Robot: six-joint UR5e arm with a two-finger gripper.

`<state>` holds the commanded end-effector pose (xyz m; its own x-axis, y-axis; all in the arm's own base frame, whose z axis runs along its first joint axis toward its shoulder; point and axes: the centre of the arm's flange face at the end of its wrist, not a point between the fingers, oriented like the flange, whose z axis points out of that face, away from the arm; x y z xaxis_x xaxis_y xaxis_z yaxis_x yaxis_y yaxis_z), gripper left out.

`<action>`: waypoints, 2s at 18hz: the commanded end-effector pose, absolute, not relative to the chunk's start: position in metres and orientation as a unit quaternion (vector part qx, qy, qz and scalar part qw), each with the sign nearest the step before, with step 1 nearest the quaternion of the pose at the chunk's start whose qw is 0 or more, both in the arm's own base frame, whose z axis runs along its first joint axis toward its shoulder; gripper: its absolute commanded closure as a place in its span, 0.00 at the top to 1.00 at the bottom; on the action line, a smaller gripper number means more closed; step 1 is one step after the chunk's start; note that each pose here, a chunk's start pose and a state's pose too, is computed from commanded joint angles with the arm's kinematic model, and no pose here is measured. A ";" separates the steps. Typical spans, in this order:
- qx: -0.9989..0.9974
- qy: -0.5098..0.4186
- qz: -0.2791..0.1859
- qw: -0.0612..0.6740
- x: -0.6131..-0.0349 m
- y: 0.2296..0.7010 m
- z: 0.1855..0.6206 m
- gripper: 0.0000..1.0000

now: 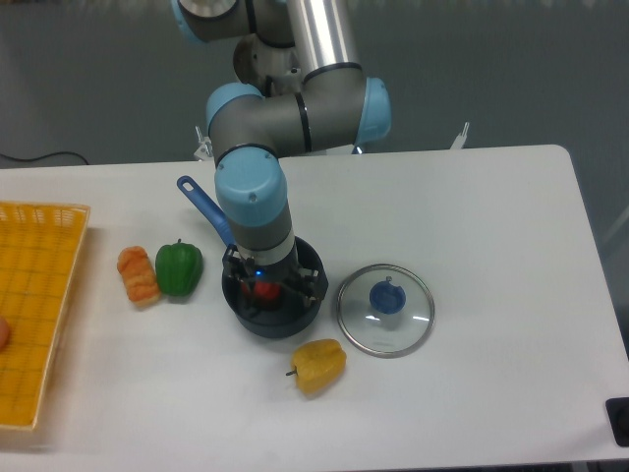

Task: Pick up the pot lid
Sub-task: 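Raise the gripper out of the saucepan and move it over the glass lid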

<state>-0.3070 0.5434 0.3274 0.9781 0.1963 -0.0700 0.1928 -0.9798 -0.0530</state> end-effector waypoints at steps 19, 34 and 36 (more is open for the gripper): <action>-0.993 -0.099 0.060 0.039 -0.320 0.525 0.357 1.00; -0.981 -0.173 0.084 0.031 -0.370 0.494 0.355 1.00; -0.980 -0.179 0.079 0.024 -0.383 0.486 0.347 1.00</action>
